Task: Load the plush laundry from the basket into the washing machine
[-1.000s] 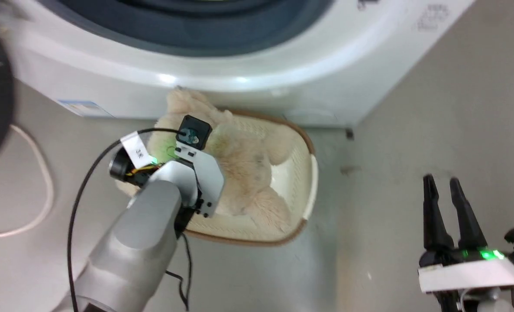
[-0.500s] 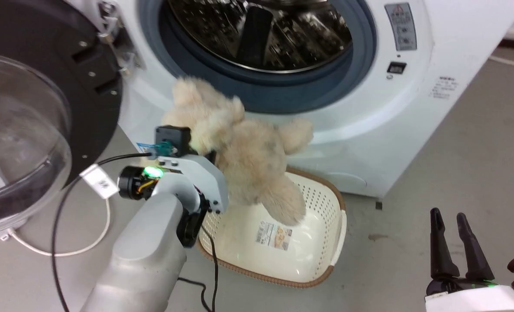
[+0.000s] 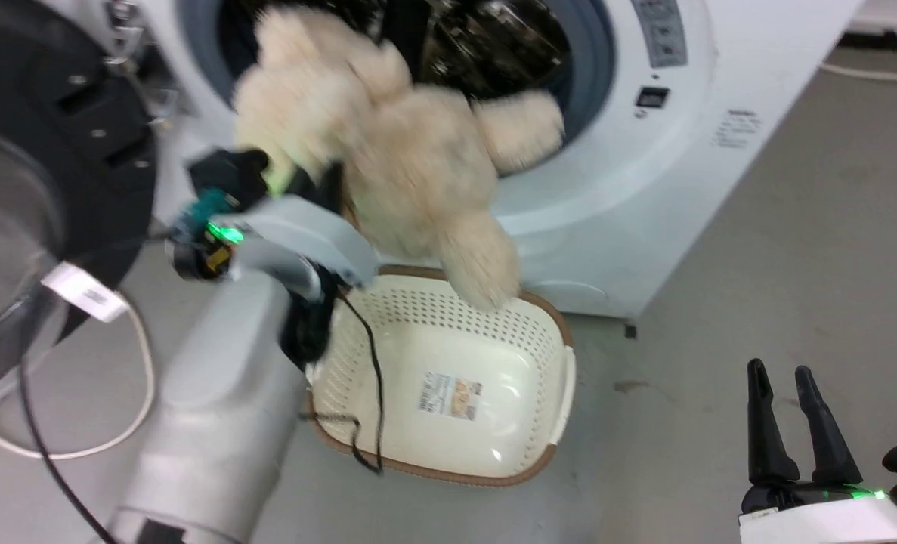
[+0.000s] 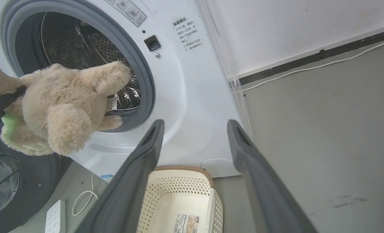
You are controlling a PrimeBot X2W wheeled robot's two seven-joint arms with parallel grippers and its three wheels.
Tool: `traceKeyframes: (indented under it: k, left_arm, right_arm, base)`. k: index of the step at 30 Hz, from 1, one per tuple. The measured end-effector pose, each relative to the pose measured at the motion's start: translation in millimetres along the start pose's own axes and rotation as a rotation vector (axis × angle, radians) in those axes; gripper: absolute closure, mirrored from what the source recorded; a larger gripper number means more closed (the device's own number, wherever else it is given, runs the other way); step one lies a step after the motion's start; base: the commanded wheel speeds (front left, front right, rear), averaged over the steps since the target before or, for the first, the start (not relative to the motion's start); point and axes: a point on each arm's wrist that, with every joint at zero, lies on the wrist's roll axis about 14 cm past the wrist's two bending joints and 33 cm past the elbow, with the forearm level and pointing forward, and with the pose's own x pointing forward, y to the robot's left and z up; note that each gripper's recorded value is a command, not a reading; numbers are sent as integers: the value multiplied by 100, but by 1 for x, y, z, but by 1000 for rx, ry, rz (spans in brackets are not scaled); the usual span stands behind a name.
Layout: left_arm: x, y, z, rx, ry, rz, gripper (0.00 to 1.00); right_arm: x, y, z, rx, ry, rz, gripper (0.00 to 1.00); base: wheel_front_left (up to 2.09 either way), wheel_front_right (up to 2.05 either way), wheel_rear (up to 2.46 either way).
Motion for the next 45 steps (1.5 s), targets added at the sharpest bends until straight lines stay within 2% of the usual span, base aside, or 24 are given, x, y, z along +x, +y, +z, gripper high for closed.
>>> traceKeyframes:
  k: [9,18,25,37,45]
  left_arm:
    - [55,13,20,-18,-86,19,100]
    - [107,17,4,-22,-110,5,100]
    - [146,9,-19,24,-98,-36,100]
    - [207,6,-43,205,-74,-110,100]
    - [239,14,-42,215,-95,-82,100]
  right_arm:
    - [-4,-27,-4,-17,15,-81,0]
    - [-6,-54,-13,-41,45,-166,0]
    - [-12,-74,-14,-48,54,-235,0]
    - [-25,-99,-26,-51,103,-332,0]
    - [-36,-107,-32,-59,134,-381,0]
  base:
    - [0,0,0]
    - [0,0,0]
    - [0,0,0]
    - [0,0,0]
    - [0,0,0]
